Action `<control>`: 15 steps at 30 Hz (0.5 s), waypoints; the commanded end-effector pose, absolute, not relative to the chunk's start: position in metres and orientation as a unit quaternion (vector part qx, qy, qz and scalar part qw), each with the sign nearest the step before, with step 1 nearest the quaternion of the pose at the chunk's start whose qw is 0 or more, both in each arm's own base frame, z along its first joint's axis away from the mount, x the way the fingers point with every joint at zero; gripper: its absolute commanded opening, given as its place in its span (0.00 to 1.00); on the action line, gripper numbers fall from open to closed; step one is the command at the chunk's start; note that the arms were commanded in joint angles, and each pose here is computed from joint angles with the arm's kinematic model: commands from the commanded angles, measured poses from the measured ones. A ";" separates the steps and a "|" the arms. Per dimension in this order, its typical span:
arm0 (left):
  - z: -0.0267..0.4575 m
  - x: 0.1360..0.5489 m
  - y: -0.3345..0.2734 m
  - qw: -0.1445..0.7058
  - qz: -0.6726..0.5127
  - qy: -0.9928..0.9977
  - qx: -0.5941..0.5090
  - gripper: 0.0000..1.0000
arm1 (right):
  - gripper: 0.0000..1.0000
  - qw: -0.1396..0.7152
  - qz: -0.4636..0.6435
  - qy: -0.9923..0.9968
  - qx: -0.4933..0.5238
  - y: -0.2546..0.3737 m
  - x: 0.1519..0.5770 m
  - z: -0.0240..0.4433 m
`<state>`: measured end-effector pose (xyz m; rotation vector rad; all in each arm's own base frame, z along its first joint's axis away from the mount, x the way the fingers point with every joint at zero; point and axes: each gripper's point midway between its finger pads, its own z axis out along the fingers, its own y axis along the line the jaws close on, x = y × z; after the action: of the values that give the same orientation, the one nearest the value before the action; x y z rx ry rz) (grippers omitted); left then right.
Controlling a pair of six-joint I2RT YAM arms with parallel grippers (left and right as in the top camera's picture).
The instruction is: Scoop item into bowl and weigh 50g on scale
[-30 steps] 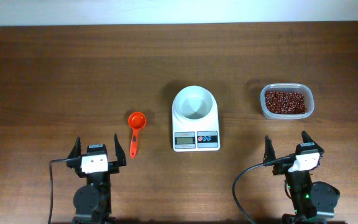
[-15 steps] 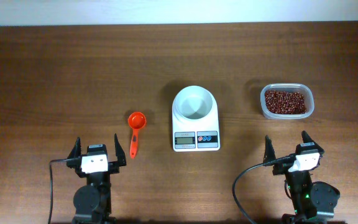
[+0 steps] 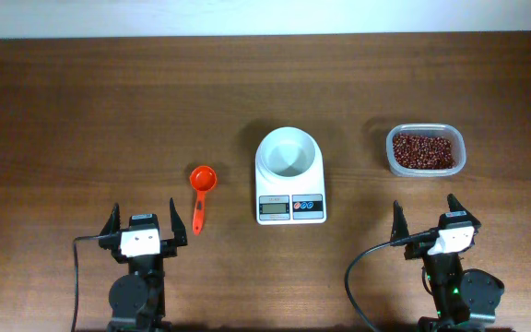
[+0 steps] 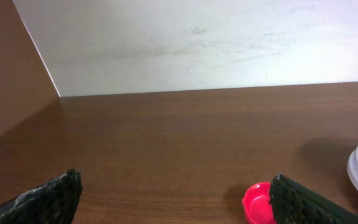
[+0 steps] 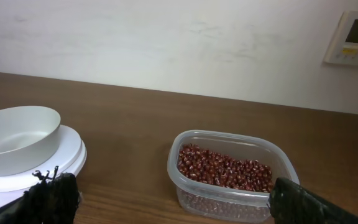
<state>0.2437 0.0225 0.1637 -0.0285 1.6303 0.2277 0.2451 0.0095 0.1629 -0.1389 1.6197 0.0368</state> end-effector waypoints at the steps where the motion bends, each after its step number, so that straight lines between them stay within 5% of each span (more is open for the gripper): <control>1: 0.161 0.244 0.022 0.678 0.106 0.728 -0.003 0.99 | 0.99 0.686 0.021 0.725 -0.058 0.010 0.245 0.161; 15: 0.196 0.245 -0.011 0.732 0.035 0.678 0.056 0.99 | 0.99 0.686 0.021 0.725 -0.058 0.010 0.245 0.161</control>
<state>0.2451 0.0135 0.1906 -0.0050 1.5177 0.1754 0.2451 0.0094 0.1630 -0.1380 1.6191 0.0370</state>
